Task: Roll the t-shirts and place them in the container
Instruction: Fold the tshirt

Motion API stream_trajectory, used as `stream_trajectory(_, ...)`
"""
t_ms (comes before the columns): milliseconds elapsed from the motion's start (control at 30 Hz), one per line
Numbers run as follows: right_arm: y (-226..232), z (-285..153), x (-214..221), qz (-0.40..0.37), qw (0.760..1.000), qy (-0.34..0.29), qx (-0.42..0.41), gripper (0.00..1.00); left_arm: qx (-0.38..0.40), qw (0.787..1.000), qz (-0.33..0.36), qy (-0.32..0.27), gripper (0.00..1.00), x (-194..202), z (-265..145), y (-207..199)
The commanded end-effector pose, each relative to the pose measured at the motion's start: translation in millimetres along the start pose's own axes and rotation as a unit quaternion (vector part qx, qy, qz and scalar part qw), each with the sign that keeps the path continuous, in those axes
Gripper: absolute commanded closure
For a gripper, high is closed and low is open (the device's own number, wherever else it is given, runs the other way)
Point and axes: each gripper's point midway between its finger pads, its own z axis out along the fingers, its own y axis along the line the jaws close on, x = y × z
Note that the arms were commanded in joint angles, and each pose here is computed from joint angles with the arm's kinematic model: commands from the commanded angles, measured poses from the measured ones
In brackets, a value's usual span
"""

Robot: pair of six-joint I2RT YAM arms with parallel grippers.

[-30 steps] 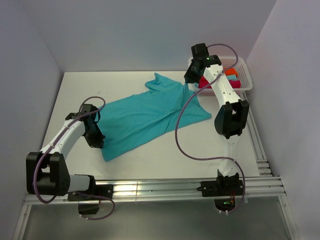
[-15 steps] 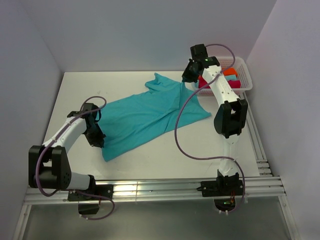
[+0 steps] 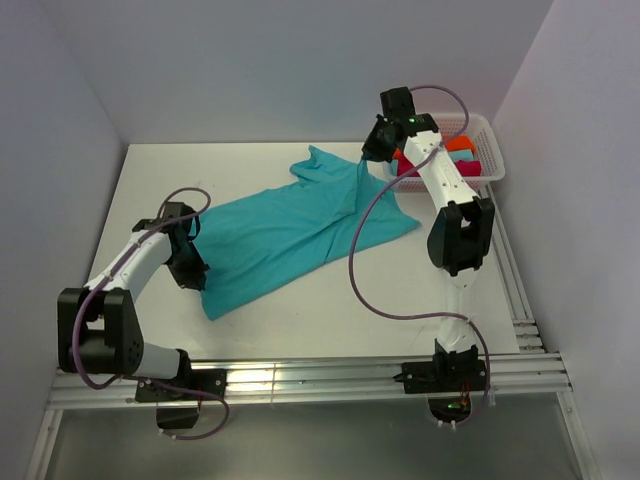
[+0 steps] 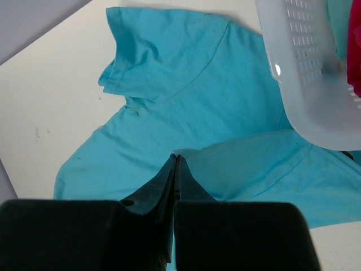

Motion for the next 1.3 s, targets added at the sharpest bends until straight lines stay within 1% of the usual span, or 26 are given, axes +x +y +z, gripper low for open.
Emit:
stream_trajectory(0,11.1,11.5,-5.7,-0.01,1.0,-0.01,-0.02,1.0,0.004,1.0,-0.001,-0.02,1.0,-17.1,0.2,-6.4)
stream_trajectory(133,19.1,22.5,-5.0,-0.009,0.999,-0.009,-0.046,0.99,0.0,1.0,-0.001,-0.021,1.0,-21.8,6.7,-6.1)
stream_trajectory(200,23.9,28.4,-5.0,-0.011,0.998,-0.009,-0.061,0.97,-0.001,1.0,-0.002,-0.02,1.0,-24.5,11.9,-7.3)
stream_trajectory(233,29.3,30.9,-8.2,-0.011,0.997,-0.015,-0.073,0.93,-0.002,1.0,-0.002,-0.02,1.0,-25.1,13.4,-7.2)
stream_trajectory(300,35.0,37.0,-9.4,-0.008,0.996,-0.013,-0.089,0.65,-0.006,1.0,-0.003,-0.017,0.99,-27.9,18.8,-8.4)
stream_trajectory(367,38.4,40.6,-11.7,-0.005,0.995,-0.016,-0.095,0.46,-0.007,1.0,-0.006,-0.019,0.88,-32.0,21.6,-9.0)
stream_trajectory(400,41.6,39.0,-15.2,0.0,0.995,-0.02,-0.101,0.43,-0.008,1.0,-0.008,-0.022,0.73,-35.6,21.8,-10.4)
stream_trajectory(467,44.2,35.1,-21.2,0.006,0.994,-0.028,-0.105,0.36,-0.005,1.0,-0.011,-0.025,0.64,-39.7,20.9,-11.4)
stream_trajectory(500,45.2,31.6,-25.1,0.005,0.994,-0.031,-0.109,0.36,-0.004,0.999,-0.013,-0.029,0.57,-43.5,19.2,-12.6)
stream_trajectory(633,30.2,20.0,-20.7,0.002,0.996,-0.02,-0.091,0.36,-0.004,0.999,-0.019,-0.035,0.46,-51.0,13.8,-10.2)
stream_trajectory(667,30.4,3.3,-24.3,0.002,0.995,-0.029,-0.095,0.36,-0.008,0.999,-0.018,-0.034,0.45,-50.7,12.3,-7.5)
stream_trajectory(700,9.3,10.8,-5.5,0.008,0.997,-0.006,-0.073,0.36,-0.008,0.999,-0.015,-0.038,0.43,-52.1,10.5,-6.2)
stream_trajectory(733,10.2,-10.6,-13.7,0.01,0.996,-0.023,-0.087,0.37,-0.012,0.999,-0.013,-0.039,0.43,-51.9,10.0,-3.7)
stream_trajectory(767,1.1,-16.0,-10.6,0.014,0.996,-0.023,-0.083,0.38,-0.014,0.999,-0.011,-0.04,0.41,-50.9,9.5,-1.7)
stream_trajectory(800,-22.3,-8.8,12.4,0.024,0.998,0.002,-0.061,0.38,-0.017,0.999,-0.019,-0.043,0.39,-55.0,7.9,6.4)
stream_trajectory(833,-35.2,-13.5,9.2,0.033,0.998,-0.006,-0.059,0.39,-0.021,0.999,-0.022,-0.041,0.39,-55.8,8.2,11.4)
stream_trajectory(867,-38.2,-33.1,5.6,0.037,0.997,-0.02,-0.066,0.39,-0.025,0.999,-0.023,-0.042,0.39,-57.0,7.9,15.2)
stream_trajectory(900,-61.2,-27.9,25.5,0.049,0.998,-0.002,-0.045,0.39,-0.026,0.999,-0.022,-0.042,0.38,-57.3,7.1,18.8)
stream_trajectory(933,-68.7,-42.8,17.1,0.056,0.997,-0.025,-0.051,0.4,-0.027,0.998,-0.03,-0.044,0.38,-59.3,6.1,23.7)
stream_trajectory(1000,-97.7,-41.3,38.4,0.081,0.996,-0.013,-0.035,0.41,-0.017,0.998,-0.033,-0.049,0.36,-59.8,-0.5,23.3)
stream_trajectory(1033,-105.1,-43.2,37.9,0.087,0.995,-0.022,-0.035,0.4,-0.01,0.998,-0.035,-0.05,0.34,-58.7,-3.2,21.6)
stream_trajectory(1067,-115.0,-51.2,34.1,0.098,0.994,-0.037,-0.032,0.41,0.004,0.998,-0.039,-0.041,0.33,-53.1,-3.9,18.0)
stream_trajectory(1100,-126.5,-47.3,50.5,0.108,0.994,-0.024,-0.024,0.41,0.018,0.998,-0.047,-0.041,0.33,-49.9,-8.3,14.2)
stream_trajectory(1167,-139.8,-52.7,47.4,0.122,0.991,-0.045,-0.022,0.41,0.028,0.998,-0.054,-0.033,0.33,-39.1,-7.0,13.5)
stream_trajectory(1200,-151.8,-49.7,57.7,0.132,0.99,-0.041,-0.011,0.41,0.048,0.997,-0.061,-0.028,0.32,-34.6,-10.8,7.5)
stream_trajectory(1267,-158.0,-50.3,59.1,0.138,0.989,-0.054,-0.012,0.41,0.051,0.997,-0.064,-0.015,0.31,-23.5,-7.6,8.7)
